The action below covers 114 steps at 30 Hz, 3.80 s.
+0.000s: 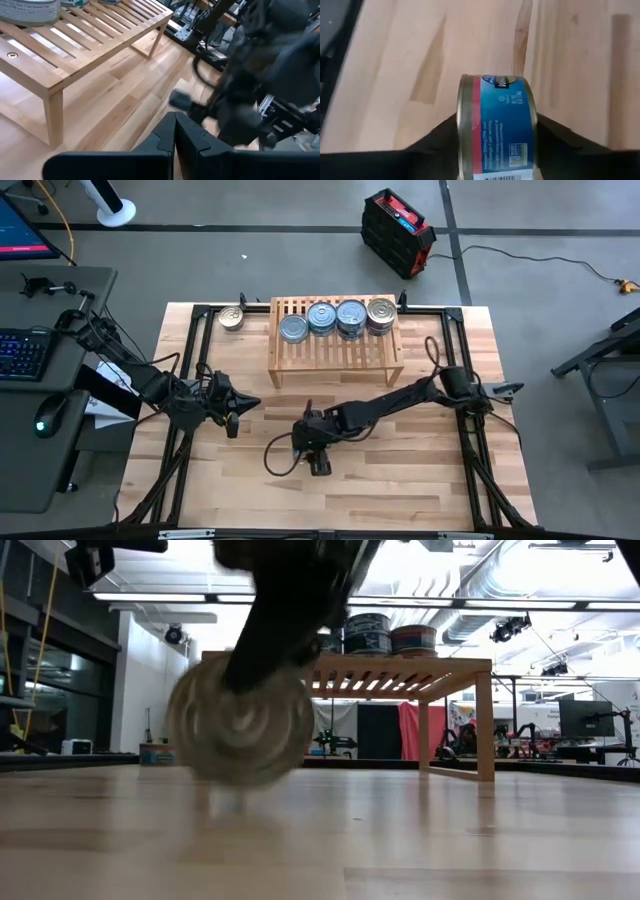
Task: Stack canned seafood by type on shelf
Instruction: Stack the pink tuna can on the pink tuna cans on the shelf
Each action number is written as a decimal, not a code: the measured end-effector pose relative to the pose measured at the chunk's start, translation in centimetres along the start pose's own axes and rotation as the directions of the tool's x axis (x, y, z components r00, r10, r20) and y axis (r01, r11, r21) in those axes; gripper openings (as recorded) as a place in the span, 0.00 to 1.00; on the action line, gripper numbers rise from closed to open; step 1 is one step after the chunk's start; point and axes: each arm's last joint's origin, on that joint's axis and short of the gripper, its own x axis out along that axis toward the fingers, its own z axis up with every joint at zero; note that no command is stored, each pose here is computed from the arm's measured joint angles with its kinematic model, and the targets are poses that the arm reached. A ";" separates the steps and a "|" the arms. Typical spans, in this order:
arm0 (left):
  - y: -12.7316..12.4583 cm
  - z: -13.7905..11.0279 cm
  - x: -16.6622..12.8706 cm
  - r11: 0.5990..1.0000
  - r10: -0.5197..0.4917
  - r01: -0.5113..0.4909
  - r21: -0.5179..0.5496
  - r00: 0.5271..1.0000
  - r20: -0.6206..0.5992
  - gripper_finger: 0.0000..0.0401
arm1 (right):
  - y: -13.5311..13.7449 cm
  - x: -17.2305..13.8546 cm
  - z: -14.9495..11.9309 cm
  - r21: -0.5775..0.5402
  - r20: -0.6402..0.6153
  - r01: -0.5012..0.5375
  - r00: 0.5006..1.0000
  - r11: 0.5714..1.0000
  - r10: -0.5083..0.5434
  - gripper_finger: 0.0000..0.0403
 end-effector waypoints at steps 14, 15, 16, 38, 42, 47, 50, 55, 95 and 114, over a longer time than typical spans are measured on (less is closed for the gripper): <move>0.1 0.0 0.0 0.999 0.006 -0.006 0.046 1.000 -0.002 0.00 | 0.9 -14.6 -8.8 0.266 -0.204 0.140 0.975 0.954 -0.086 0.41; 0.1 0.0 0.0 0.999 0.006 -0.006 0.039 1.000 -0.002 0.00 | 1.2 -15.7 -10.3 0.329 -0.191 0.145 0.978 0.933 -0.085 0.41; 0.1 0.0 0.0 0.999 0.006 -0.006 0.033 1.000 -0.001 0.00 | 1.5 -16.7 -11.9 0.397 -0.174 0.153 0.981 0.905 -0.089 0.41; 0.8 0.7 0.8 0.998 0.068 -0.068 -0.001 0.997 0.029 0.00 | -6.9 -31.6 -18.6 0.864 0.391 -0.442 0.288 0.241 -0.874 0.41; 0.8 0.9 1.0 0.997 0.073 -0.072 -0.016 0.997 0.039 0.00 | -9.3 -30.6 -17.5 0.858 0.402 -0.460 0.329 0.227 -0.854 0.41; 0.8 0.9 1.0 0.997 0.075 -0.074 -0.025 0.996 0.040 0.00 | -12.0 -29.8 -16.3 0.838 0.422 -0.497 0.327 0.226 -0.846 0.41; 0.8 0.9 1.0 0.997 0.075 -0.074 -0.025 0.996 0.040 0.00 | -13.2 -29.2 -15.9 0.838 0.416 -0.502 0.331 0.216 -0.847 0.41; 0.8 0.9 1.0 0.997 0.076 -0.075 -0.026 0.996 0.040 0.00 | -14.5 -28.1 -15.8 0.856 0.375 -0.488 0.360 0.170 -0.854 0.41; 0.9 0.9 1.0 0.996 0.075 -0.074 -0.047 0.997 0.035 0.00 | -14.9 -28.2 -15.9 0.862 0.391 -0.472 0.388 0.185 -0.835 0.66; 0.9 0.9 1.0 0.995 0.075 -0.073 -0.063 0.997 0.035 0.00 | -14.9 -27.9 -16.2 0.841 0.376 -0.531 0.434 0.105 -0.819 0.66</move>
